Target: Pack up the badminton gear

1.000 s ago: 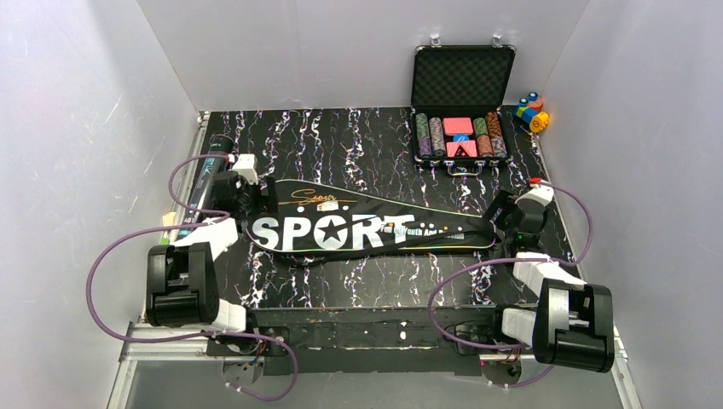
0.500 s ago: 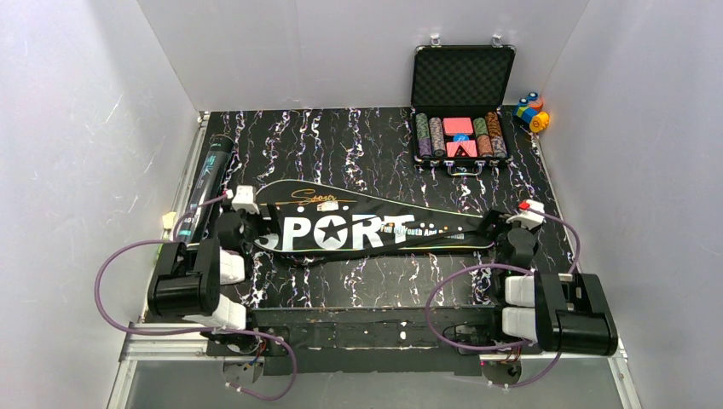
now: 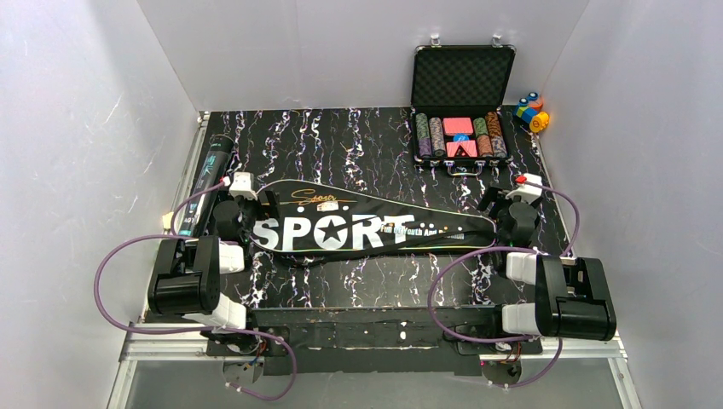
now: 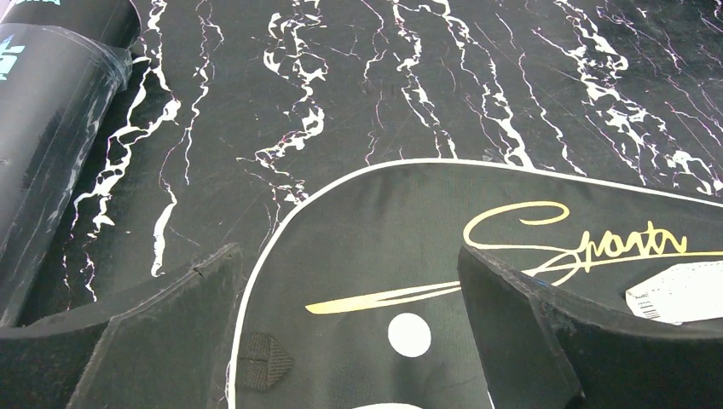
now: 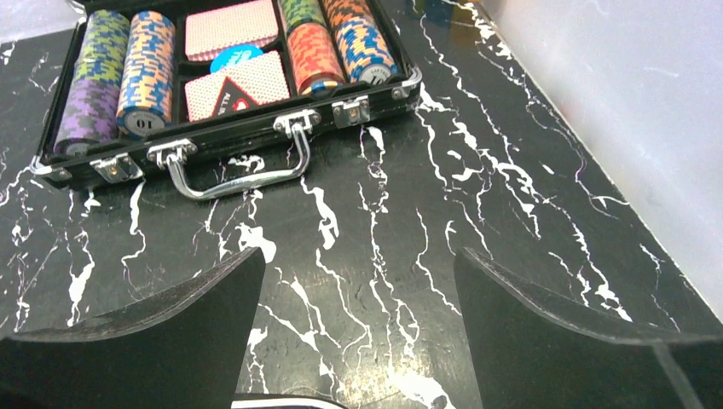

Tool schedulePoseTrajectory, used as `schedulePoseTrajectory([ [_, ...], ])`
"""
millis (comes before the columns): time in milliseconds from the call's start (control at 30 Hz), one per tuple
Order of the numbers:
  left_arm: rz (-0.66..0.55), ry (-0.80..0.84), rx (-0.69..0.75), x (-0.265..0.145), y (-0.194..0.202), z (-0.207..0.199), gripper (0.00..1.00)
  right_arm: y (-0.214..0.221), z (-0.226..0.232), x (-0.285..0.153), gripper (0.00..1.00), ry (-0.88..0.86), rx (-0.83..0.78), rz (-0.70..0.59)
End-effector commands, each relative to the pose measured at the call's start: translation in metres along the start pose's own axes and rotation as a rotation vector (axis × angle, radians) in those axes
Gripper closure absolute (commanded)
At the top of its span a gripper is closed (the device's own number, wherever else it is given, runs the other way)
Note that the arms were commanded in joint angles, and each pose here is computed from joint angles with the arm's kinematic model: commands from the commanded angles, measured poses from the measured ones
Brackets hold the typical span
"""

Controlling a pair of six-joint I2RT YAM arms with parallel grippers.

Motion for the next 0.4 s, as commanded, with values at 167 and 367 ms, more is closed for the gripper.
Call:
schedulePoseTrajectory([
  [167,-0.003,-0.013,0.011,-0.0004,-0.0024,0.0016,0.02,0.0019,0.002,-0.0014,0.09,-0.016,-0.002,0.01],
  [367,-0.006,-0.016,0.014,-0.0003,-0.0035,0.0015,0.02,0.0021,0.0016,-0.0015,0.09,-0.012,-0.002,0.015],
])
Point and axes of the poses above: each gripper's point midway between its finger pads, its own x axis out along the fingers, its own z axis along the line the jaws close on, y = z × x, the point moved 1 cm from there along -x, back along the fingers, and after that the axes turned 13 degrees about x, right-handed, at the moved point
